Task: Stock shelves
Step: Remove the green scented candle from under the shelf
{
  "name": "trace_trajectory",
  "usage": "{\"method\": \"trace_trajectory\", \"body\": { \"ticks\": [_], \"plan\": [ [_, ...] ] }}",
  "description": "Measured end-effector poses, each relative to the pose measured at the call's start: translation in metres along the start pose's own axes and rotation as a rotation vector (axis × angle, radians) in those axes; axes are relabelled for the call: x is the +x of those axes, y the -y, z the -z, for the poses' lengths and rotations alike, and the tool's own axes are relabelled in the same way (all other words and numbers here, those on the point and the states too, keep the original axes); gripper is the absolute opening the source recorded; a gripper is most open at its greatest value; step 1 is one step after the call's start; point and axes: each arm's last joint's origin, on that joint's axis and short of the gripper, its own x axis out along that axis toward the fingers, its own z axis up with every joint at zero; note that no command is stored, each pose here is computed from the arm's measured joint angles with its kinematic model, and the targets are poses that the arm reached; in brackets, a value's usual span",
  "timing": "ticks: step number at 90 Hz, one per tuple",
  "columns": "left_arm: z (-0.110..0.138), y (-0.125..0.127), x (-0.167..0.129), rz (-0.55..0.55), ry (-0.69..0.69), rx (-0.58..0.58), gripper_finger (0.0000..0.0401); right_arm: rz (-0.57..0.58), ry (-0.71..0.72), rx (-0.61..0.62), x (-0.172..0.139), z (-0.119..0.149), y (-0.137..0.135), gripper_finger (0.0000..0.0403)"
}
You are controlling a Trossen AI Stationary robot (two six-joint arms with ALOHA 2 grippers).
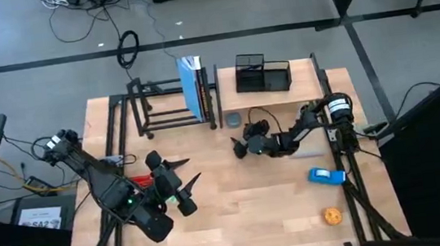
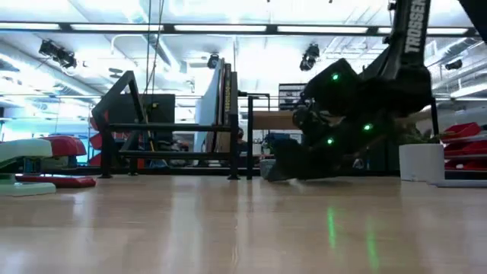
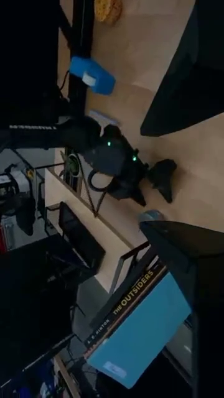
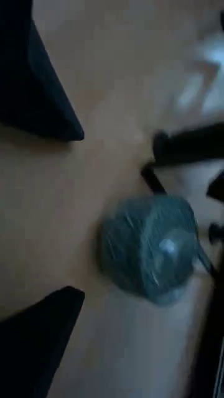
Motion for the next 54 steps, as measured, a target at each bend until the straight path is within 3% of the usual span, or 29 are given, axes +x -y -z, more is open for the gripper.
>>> {"method": "trace_trajectory", "body": {
  "ticks": [16,32,54],
  "plan": [
    [-0.001,-0.001,0.003,-0.012,-0.003,0.002,0.0213,0.034,0.026,0.017,0.01,-0.008,0.01,0.0394],
    [-0.001,-0.001,0.003,-0.009,-0.005,0.002,0.0213,-0.035,0.045,0.068,0.015,-0.015,0.011,0.038],
    [-0.001,-0.001,0.003,-0.003,-0.011,0.003,0.0214,-0.036,0.078,0.083,0.02,-0.022,0.017,0.0375]
  ]
}}
